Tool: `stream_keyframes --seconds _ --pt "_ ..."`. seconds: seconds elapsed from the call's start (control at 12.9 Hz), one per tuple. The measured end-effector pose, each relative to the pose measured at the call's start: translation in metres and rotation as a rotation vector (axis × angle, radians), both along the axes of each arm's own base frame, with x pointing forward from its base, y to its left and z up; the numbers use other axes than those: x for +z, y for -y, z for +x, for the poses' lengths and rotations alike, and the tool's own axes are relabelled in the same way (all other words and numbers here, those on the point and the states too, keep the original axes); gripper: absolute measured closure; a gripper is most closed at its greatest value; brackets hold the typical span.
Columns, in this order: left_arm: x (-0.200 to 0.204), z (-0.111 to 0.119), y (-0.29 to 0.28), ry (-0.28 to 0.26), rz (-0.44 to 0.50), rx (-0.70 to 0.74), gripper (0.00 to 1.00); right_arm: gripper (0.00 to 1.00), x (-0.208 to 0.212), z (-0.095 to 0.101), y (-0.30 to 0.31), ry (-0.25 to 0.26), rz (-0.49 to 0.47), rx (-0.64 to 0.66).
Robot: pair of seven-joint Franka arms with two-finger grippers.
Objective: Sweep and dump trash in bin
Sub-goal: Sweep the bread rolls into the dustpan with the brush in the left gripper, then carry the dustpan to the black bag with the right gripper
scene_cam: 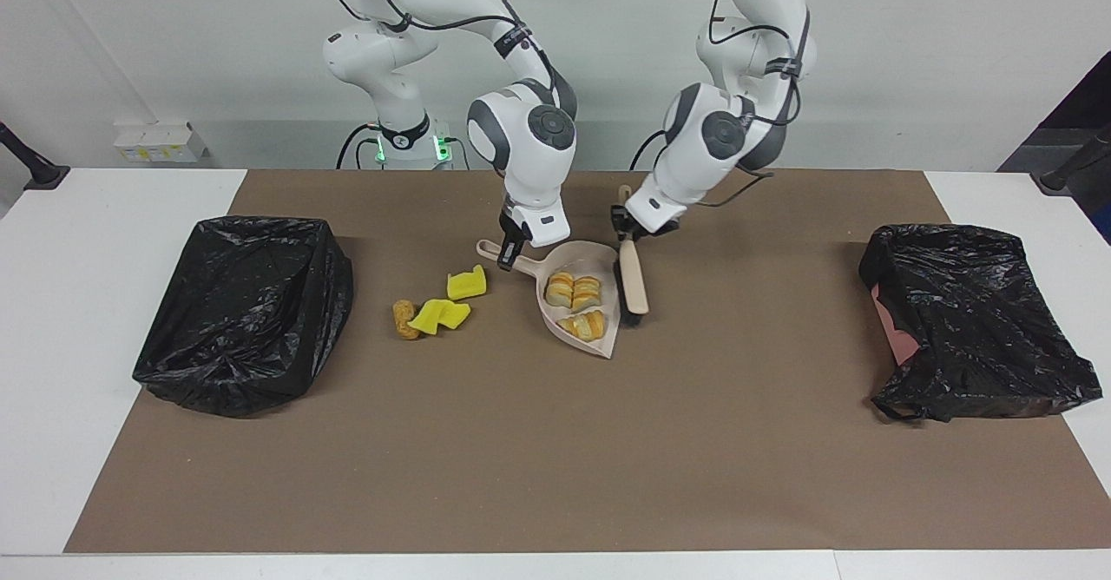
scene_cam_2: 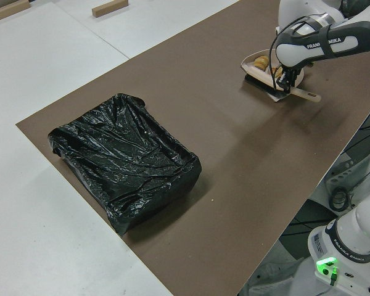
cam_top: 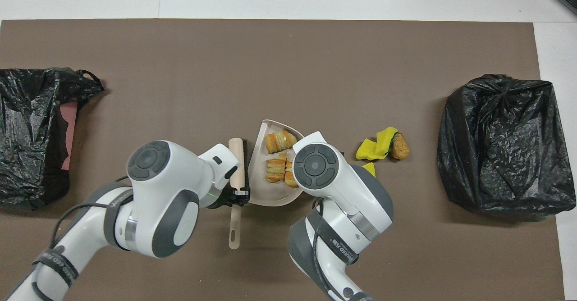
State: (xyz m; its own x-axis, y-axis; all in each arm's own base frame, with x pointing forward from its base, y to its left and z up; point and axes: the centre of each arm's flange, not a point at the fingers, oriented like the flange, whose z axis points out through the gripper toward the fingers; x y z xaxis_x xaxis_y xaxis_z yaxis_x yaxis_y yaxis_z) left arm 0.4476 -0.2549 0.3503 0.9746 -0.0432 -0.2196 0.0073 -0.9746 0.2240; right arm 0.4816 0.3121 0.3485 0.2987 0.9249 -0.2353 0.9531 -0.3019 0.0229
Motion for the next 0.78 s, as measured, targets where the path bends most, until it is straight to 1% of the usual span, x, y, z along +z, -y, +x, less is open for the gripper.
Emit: stream_keyframes --seconds 0.16,0.31,0.47,0.62,0.78 --pt "0.009 0.026 -0.037 0.008 0.062 0.003 0.74 0.69 0.002 0.001 0.0 0.003 0.002 -0.001" --pt "0.021 0.037 -0.049 0.02 0.118 -0.031 0.74 0.69 0.011 0.005 0.003 0.017 0.011 -0.01" --pt "0.032 0.033 -0.037 0.016 0.149 -0.079 0.74 0.69 0.042 0.018 0.026 0.053 0.035 -0.058" --pt "0.037 0.018 -0.014 0.0 0.171 -0.086 0.74 0.69 0.084 0.032 0.07 0.083 0.053 -0.118" --pt "0.041 -0.004 0.019 -0.007 0.197 -0.07 0.74 0.69 0.126 0.042 0.117 0.107 0.066 -0.162"
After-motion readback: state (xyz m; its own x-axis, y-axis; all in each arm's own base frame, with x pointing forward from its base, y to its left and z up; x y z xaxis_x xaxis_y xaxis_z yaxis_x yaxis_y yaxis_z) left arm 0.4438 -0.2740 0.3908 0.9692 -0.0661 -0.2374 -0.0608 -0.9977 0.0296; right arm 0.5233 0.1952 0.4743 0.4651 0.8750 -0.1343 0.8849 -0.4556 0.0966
